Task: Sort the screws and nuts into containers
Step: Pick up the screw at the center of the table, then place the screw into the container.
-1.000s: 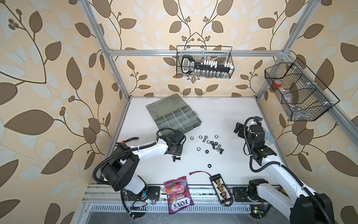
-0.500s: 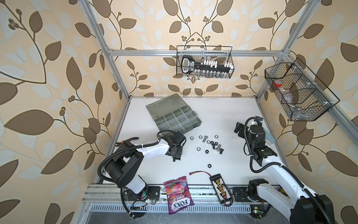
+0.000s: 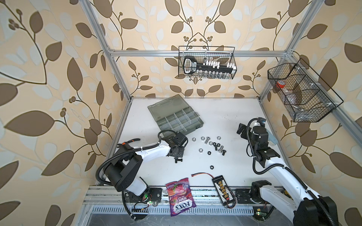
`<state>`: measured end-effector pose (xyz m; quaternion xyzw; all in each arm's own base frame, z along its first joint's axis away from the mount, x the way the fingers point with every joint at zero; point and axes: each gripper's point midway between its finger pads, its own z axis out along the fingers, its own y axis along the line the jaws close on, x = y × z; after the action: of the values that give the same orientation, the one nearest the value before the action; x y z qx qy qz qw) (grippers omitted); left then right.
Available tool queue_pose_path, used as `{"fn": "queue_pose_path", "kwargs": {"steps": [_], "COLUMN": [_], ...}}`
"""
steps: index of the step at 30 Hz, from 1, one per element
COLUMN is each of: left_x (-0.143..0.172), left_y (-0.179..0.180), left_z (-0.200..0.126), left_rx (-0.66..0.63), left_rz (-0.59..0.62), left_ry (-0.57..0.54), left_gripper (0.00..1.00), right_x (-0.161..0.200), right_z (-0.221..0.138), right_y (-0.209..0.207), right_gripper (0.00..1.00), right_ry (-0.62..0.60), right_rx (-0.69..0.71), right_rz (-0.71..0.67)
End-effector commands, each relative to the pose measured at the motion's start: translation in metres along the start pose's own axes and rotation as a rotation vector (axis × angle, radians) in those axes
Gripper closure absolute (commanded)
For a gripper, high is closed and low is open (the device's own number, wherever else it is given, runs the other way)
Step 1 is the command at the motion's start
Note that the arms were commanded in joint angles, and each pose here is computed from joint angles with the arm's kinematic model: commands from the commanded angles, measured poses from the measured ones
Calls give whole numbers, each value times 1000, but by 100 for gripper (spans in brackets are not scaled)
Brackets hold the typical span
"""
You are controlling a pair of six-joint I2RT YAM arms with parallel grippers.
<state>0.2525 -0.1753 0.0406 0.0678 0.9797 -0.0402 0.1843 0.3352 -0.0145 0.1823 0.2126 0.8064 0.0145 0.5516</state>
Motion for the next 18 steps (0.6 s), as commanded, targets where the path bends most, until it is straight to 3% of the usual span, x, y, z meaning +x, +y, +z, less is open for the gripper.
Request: {"fn": "queue_pose_path", "kwargs": {"steps": [1,8,18], "left_x": [-41,-92,-150], "left_y": [-8,-10,11], "left_z": [-48,-81,-62], "left_rx": [39,19,18], "left_rz": [-5,56,164], "left_ry": [-161,-309,-321], "left_gripper": [88,86,89], "right_x": [2,5,6], "right_z": [-2,0,-2], "right_y": [-1,4,6], "right_gripper": [0,0,0], "right_ry": [3,16,22], "right_rx": [0,-25,-40], "right_rz": [2,-5,-16]}}
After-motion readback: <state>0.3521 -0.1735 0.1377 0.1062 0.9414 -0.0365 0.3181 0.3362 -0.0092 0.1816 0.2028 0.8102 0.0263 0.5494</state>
